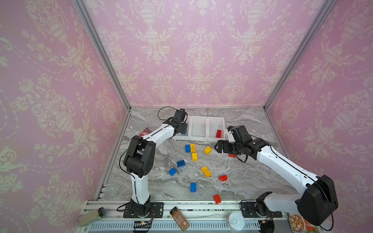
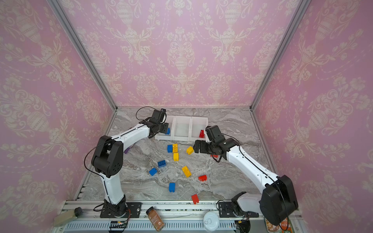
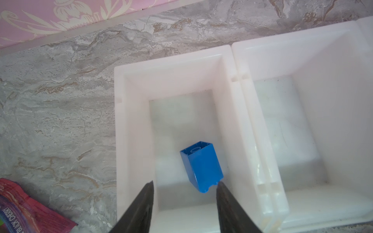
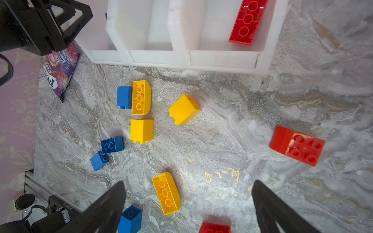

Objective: Sort the legos into containers by color
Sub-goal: Place the lego in the container.

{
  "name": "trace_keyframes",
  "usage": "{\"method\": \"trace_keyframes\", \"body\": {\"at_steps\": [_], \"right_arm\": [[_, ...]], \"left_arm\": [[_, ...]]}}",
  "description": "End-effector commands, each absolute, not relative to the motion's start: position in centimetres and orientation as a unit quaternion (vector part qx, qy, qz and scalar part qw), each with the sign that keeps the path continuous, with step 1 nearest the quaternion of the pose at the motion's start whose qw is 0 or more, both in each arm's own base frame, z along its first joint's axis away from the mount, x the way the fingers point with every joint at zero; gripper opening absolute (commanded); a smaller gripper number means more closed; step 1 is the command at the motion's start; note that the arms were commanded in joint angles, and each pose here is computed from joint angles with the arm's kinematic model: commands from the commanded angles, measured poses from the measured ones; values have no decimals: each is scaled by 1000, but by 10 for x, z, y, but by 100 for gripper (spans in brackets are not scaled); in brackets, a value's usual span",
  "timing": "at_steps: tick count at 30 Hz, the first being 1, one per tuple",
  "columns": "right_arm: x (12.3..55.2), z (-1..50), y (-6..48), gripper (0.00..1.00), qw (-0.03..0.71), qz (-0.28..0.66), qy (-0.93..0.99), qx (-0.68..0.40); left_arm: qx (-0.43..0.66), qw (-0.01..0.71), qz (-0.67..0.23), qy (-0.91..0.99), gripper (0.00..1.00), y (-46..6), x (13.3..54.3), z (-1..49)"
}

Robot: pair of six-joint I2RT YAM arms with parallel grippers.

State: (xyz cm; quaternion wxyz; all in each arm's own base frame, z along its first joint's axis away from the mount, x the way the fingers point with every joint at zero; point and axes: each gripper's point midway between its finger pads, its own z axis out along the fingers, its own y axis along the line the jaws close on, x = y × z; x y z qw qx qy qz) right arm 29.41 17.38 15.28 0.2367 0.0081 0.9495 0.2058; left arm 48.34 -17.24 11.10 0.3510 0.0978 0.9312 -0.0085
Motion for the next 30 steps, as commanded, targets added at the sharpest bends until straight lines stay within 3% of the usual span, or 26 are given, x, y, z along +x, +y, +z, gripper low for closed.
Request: {"method": "trace_keyframes", "body": {"at_steps": [1, 12, 20, 30], "right_arm": [[296, 164, 173, 99, 247, 209, 946, 9], [299, 155, 177, 99, 241, 184, 953, -20], [304, 128, 206, 99, 195, 176, 954, -145], [329, 100, 232, 93, 167, 82, 943, -276]], "left_arm": [[94, 357, 4, 929, 55, -165, 485, 115], [68, 383, -71, 919, 65, -176, 468, 138], [36, 376, -133, 916, 80, -177, 430, 144], [-27, 371, -181, 910, 92, -134, 392, 153]]}}
